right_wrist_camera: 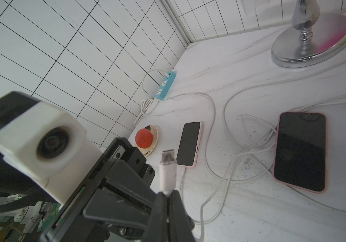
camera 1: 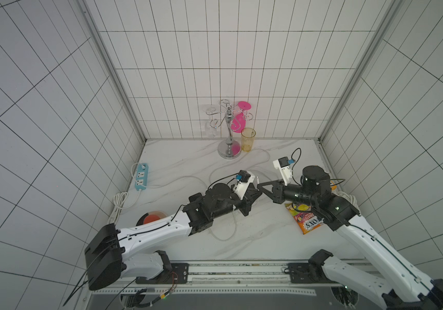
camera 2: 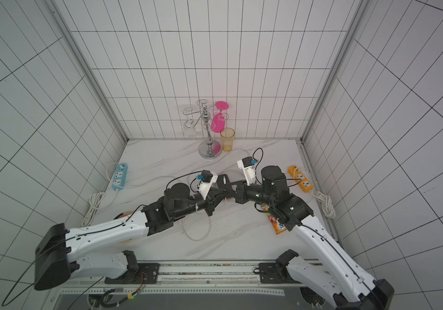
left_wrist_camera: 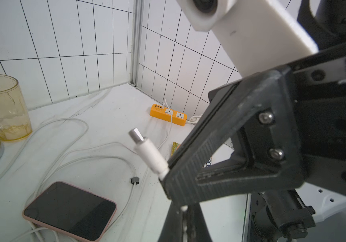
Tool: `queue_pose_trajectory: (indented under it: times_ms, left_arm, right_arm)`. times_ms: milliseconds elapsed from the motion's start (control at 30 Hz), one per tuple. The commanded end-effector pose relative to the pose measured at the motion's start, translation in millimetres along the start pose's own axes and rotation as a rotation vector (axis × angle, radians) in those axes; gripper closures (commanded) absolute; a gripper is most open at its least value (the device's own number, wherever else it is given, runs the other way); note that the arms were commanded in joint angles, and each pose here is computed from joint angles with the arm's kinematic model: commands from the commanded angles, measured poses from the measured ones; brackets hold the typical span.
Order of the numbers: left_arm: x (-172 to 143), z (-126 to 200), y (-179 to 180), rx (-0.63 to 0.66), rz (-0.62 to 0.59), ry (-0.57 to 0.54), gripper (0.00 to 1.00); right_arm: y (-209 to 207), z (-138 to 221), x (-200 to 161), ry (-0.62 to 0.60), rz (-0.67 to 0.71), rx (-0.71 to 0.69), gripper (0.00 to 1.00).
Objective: Plug the charging cable into the phone
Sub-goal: Pick up the charging cable from the center of the board.
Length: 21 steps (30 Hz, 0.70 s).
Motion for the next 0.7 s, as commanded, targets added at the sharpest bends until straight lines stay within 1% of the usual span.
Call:
queue_pose_trajectory:
  times_ms: [0, 33, 67, 100, 167, 300, 367, 533, 667]
  left_arm:
    - [-1, 3, -2, -0.008, -0.004, -0.017, 1.00]
    - [-1, 3, -1, 0.000, -0.007, -0.017, 1.00]
    - [-2, 3, 1, 0.013, -0.008, -0.014, 1.00]
    - [-1, 3, 2, 0.024, -0.010, -0.015, 1.00]
    - [-2, 1, 5, 0.055, -0.013, -0.006, 1.00]
    - [-2, -2, 9, 0.087, -0.020, -0.002, 1.00]
    - [-2, -2, 11, 0.105, -0.024, -0.004, 1.00]
    - [-4, -4, 17, 0.162, -0.025, 0.007, 1.00]
    - [-7, -5, 17, 0.166, -0.028, 0.015, 1.00]
  right_arm:
    - [2, 7, 8, -0.038, 0.025, -0.015, 0.80]
    - [1, 8, 9, -0.037, 0.026, -0.036, 0.69]
    - [-1, 10, 9, -0.031, 0.023, -0.063, 0.61]
    - [-3, 11, 10, -0.026, 0.019, -0.091, 0.56]
    - [-8, 12, 10, -0.003, 0.002, -0.149, 0.51]
    - [-15, 8, 8, 0.057, -0.052, -0.214, 0.50]
    - [-14, 6, 8, 0.060, -0.061, -0.235, 0.51]
    - [-10, -2, 7, 0.067, -0.040, -0.300, 0.54]
    - [-3, -11, 5, 0.075, -0.021, -0.300, 0.54]
Point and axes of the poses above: each gripper's point midway between its finger pads, its own z axis back along the fingers, its own y axis along the line the jaws close on, x = y × z, the point moved 6 cm from there along z, back along the fingers, and after that the axes turned 7 degrees about z, right-handed, at the moved point
